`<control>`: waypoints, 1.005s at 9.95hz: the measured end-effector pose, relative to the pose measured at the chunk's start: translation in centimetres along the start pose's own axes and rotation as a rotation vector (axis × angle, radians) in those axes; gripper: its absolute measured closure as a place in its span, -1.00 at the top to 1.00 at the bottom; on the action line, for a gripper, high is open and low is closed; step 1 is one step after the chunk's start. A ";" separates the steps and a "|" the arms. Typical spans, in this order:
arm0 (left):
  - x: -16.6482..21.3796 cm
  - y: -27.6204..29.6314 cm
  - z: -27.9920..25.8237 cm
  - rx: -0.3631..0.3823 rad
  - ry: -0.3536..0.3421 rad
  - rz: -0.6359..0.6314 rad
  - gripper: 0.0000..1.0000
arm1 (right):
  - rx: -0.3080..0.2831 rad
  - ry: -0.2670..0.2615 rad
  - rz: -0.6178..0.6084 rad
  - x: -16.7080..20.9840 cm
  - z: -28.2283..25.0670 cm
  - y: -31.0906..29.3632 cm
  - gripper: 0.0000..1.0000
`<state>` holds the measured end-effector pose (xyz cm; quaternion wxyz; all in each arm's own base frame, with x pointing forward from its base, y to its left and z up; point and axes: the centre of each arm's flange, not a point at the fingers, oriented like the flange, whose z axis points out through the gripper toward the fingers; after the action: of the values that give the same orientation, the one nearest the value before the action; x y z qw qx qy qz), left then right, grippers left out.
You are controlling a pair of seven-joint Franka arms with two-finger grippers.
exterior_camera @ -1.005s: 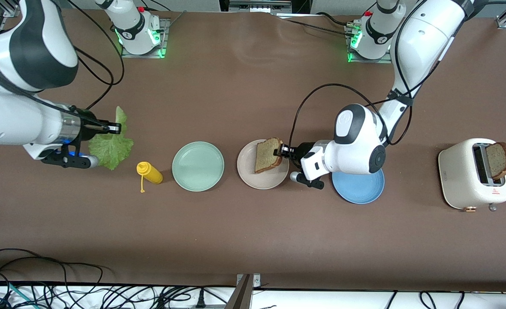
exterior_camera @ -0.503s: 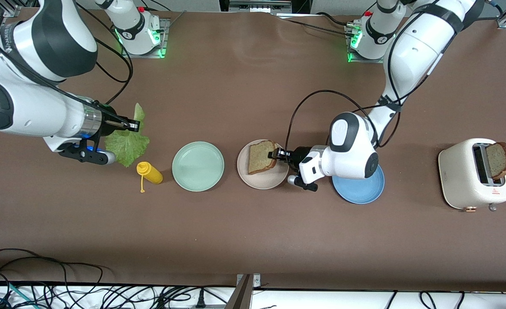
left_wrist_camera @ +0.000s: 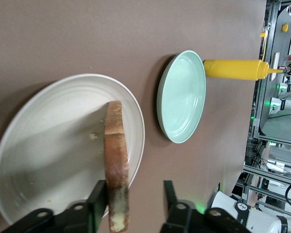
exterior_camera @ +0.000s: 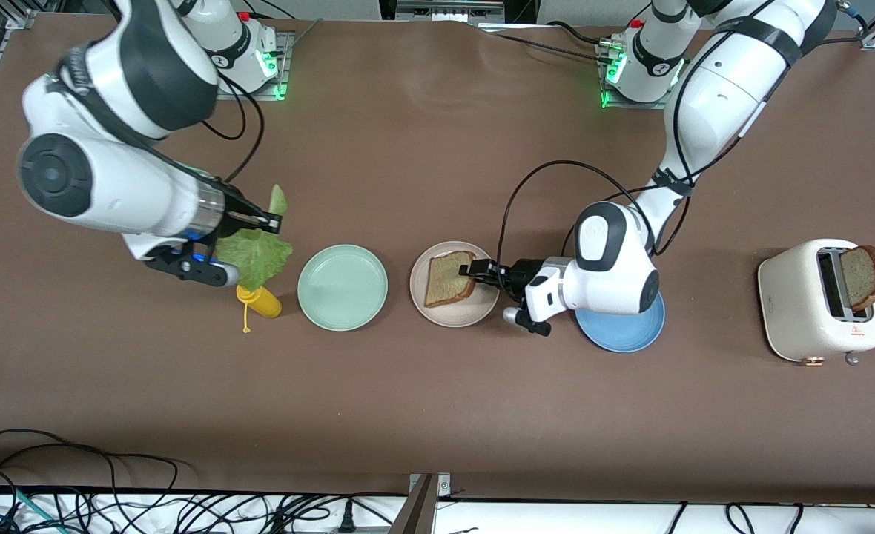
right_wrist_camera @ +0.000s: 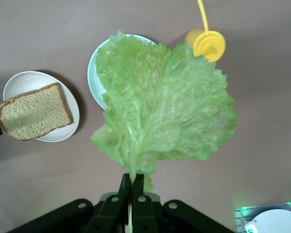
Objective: Make sandwich on beige plate with both arms
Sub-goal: 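Lower the bread onto the beige plate and open the left gripper, then carry the lettuce over the bread with the right gripper while the left gripper withdraws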
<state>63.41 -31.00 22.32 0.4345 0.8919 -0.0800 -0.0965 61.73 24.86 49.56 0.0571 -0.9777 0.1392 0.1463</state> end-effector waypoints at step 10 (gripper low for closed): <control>-3.1 2.8 -25.7 0.612 -0.019 0.136 1.00 | 0.070 0.139 0.188 -2.4 12.6 -14.3 -0.93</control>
<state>66.45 -12.50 40.36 0.1505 0.9729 -0.1690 -0.0470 60.23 41.04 39.32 0.0675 -0.9656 0.2389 0.0779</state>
